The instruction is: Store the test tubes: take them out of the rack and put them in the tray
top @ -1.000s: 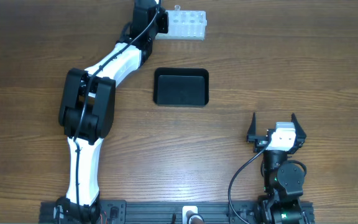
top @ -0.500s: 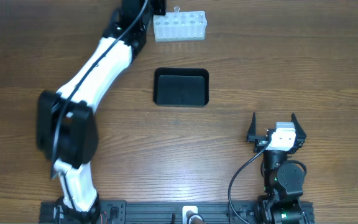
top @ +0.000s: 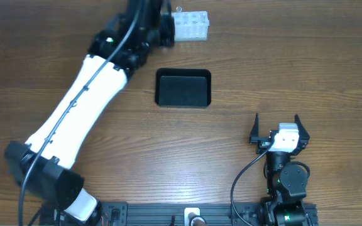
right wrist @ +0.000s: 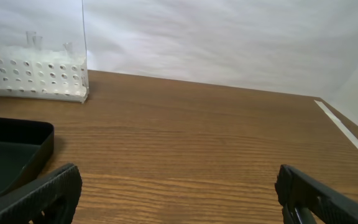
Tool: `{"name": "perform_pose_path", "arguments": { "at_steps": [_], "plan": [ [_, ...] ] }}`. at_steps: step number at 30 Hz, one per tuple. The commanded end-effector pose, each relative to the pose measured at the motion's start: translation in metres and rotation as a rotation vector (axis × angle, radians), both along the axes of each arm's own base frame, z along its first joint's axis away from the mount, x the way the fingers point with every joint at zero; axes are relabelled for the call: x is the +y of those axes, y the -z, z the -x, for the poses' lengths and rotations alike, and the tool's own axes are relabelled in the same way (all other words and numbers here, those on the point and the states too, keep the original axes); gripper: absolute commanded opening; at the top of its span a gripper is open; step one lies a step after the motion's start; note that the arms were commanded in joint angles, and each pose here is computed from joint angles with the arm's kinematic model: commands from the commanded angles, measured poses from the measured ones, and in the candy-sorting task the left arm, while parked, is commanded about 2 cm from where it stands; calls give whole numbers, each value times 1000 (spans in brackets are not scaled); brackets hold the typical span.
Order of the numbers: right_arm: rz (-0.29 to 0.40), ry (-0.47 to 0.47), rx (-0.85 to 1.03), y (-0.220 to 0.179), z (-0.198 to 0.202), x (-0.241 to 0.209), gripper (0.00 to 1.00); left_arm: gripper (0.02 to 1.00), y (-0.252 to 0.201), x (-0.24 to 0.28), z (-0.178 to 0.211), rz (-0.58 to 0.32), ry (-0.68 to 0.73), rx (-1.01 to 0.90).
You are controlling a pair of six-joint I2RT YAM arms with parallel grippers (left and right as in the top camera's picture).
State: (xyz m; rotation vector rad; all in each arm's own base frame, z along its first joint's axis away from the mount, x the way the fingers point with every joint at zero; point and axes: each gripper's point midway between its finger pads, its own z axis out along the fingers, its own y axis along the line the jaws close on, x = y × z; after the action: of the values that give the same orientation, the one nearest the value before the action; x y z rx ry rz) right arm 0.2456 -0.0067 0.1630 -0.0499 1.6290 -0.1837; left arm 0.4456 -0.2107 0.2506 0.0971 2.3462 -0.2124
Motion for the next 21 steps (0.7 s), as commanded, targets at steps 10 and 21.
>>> {"name": "perform_pose_path", "arguments": {
  "at_steps": [10, 21],
  "plan": [
    [5, -1, -1, 2, 0, 1, 993, 108, 121, -5, 22, -112, -129, 323],
    [5, -1, -1, 2, 0, 1, 993, 112, 174, 1, 18, -183, -146, 412]
  ]
}}
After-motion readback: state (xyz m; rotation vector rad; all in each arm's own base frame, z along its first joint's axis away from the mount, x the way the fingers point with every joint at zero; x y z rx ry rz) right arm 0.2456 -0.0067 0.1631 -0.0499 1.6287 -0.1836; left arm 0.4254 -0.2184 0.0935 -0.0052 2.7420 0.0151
